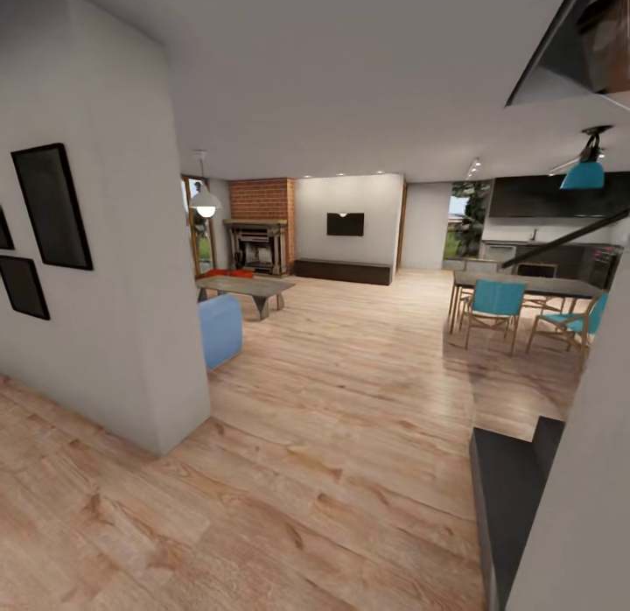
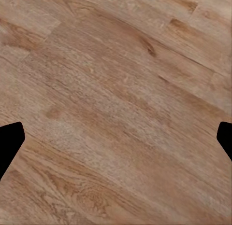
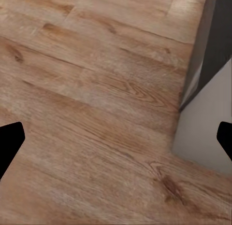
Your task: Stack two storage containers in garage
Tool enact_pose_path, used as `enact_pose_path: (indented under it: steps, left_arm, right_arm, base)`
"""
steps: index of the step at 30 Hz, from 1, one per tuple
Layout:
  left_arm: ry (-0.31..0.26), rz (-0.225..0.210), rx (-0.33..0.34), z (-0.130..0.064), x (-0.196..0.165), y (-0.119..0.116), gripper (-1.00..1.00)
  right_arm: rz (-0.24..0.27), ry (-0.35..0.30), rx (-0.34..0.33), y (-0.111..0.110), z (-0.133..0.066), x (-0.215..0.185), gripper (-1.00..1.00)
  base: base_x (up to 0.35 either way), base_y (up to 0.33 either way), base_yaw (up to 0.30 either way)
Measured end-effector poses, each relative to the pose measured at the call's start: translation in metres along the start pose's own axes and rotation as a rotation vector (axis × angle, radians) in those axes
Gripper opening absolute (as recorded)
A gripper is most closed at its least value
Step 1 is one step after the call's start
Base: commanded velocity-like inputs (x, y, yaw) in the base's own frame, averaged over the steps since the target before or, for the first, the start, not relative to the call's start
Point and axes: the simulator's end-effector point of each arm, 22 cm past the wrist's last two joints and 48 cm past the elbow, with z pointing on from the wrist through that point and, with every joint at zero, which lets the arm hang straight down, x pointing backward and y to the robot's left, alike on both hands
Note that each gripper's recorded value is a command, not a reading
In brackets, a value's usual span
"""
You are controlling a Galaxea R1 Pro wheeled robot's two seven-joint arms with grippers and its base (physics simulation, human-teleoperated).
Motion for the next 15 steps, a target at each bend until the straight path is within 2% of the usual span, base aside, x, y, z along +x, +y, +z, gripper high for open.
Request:
enact_pose_path:
  steps: [15]
  left_arm:
    - [-0.010,0.001,0.000,0.0001,-0.0024,0.0008,1.00]
  right_arm:
    - [-0.005,0.000,0.003,0.0004,-0.0002,0.0004,1.00]
  base:
    - [0.325,0.000,0.000]
